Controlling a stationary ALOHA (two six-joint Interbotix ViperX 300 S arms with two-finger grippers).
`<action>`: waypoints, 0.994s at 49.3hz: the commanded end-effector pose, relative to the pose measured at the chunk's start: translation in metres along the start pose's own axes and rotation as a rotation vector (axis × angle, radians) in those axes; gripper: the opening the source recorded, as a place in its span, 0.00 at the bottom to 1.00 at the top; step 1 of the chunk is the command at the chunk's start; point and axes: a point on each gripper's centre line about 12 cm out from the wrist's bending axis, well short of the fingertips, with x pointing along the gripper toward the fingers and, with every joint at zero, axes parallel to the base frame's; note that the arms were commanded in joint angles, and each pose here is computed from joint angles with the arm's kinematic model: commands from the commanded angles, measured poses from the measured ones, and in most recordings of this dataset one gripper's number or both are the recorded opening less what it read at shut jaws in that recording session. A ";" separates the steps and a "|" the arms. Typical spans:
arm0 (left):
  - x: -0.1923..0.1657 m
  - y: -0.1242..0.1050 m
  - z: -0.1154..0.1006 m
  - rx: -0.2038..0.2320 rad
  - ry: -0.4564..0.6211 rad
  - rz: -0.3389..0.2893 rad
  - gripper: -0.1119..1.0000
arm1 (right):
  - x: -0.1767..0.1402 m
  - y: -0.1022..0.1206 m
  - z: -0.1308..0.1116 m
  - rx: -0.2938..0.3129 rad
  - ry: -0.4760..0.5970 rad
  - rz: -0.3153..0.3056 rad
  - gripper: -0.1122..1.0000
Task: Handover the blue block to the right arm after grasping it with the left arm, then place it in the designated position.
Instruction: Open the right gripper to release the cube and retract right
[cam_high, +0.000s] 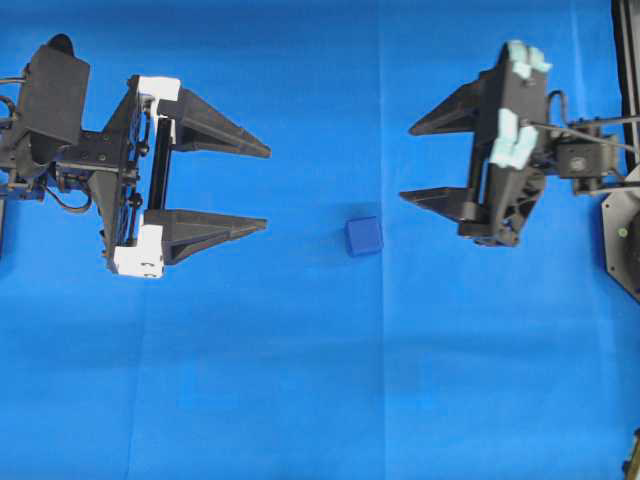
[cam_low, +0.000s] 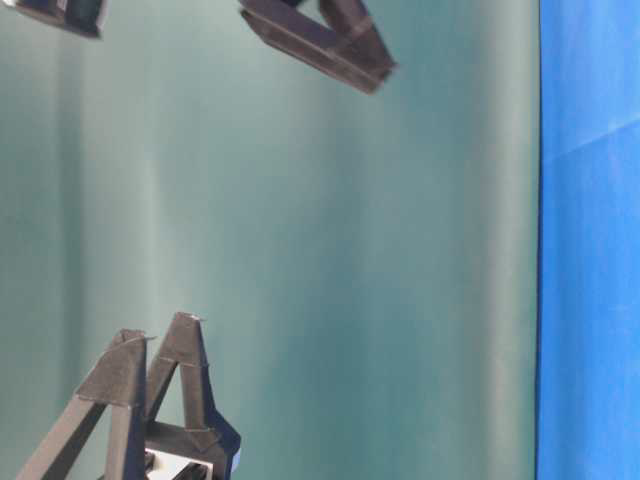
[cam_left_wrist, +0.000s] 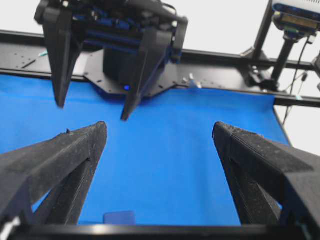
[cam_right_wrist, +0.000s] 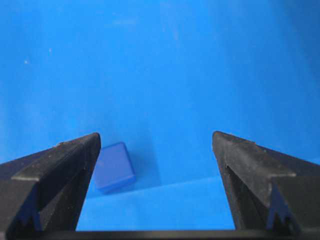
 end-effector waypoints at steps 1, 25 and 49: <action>0.001 -0.003 0.013 0.001 -0.039 -0.009 0.93 | -0.013 0.003 0.008 0.000 -0.034 0.015 0.86; 0.001 -0.003 0.013 0.003 -0.039 -0.009 0.93 | -0.037 0.008 0.020 -0.003 -0.183 0.094 0.85; 0.001 -0.006 0.012 0.005 -0.037 -0.018 0.93 | -0.061 0.014 0.022 -0.006 -0.353 0.209 0.84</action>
